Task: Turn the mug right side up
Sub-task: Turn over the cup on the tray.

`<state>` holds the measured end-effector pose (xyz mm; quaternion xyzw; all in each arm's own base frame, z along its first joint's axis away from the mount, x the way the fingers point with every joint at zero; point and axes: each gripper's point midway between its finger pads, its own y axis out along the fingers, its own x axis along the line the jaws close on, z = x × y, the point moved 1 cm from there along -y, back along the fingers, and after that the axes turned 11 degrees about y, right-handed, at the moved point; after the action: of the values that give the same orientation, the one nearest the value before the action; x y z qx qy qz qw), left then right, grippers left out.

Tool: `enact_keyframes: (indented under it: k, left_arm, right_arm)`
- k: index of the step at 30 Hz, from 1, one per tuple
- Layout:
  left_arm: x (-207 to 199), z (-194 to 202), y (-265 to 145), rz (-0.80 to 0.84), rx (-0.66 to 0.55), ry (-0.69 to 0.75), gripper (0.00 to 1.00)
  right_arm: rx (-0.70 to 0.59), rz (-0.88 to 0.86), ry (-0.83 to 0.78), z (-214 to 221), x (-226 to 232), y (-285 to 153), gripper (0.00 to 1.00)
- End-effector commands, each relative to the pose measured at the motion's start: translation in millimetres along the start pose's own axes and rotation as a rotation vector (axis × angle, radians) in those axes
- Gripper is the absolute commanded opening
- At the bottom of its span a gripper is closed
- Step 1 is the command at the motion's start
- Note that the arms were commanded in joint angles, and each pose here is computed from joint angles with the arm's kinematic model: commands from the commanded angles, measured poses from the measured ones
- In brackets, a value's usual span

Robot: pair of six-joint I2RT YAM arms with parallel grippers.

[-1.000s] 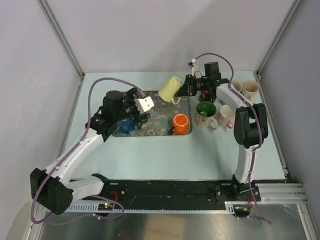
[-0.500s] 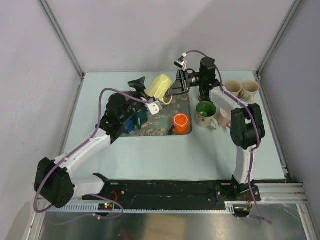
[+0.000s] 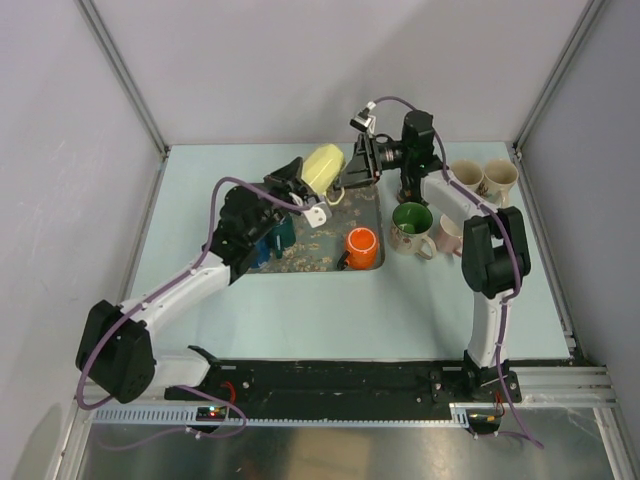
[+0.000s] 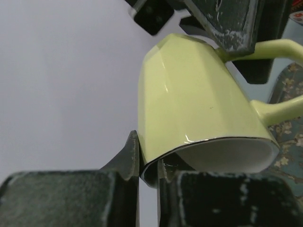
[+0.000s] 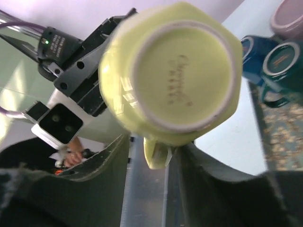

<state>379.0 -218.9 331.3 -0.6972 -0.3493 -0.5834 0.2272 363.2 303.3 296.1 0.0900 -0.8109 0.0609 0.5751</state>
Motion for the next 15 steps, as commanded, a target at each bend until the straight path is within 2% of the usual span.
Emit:
enact_keyframes:
  k: [1,6,8,11,15]
  left_arm:
    - [53.4,-5.8,-8.4,-0.144,0.018,-0.052,0.00]
    - [29.6,0.9,-19.1,0.036,0.117,-0.244,0.00]
    - [22.2,-1.3,-22.2,0.135,0.173,-0.366,0.00]
    - [24.7,-0.3,-27.0,0.192,0.285,-0.539,0.00]
    - [14.4,10.4,-36.2,0.219,0.424,-0.642,0.00]
  right_arm:
    - [-0.111,0.052,-0.188,-26.0,20.2,-20.1,0.57]
    - [-0.277,0.290,-0.391,-58.2,12.9,-47.5,0.75]
    - [-0.280,0.401,-0.516,-56.7,6.4,-55.5,0.82]
    - [-0.268,0.516,-0.745,-42.9,10.9,-60.4,0.94]
    - [-0.192,0.645,-0.990,-16.0,18.0,-55.5,0.99]
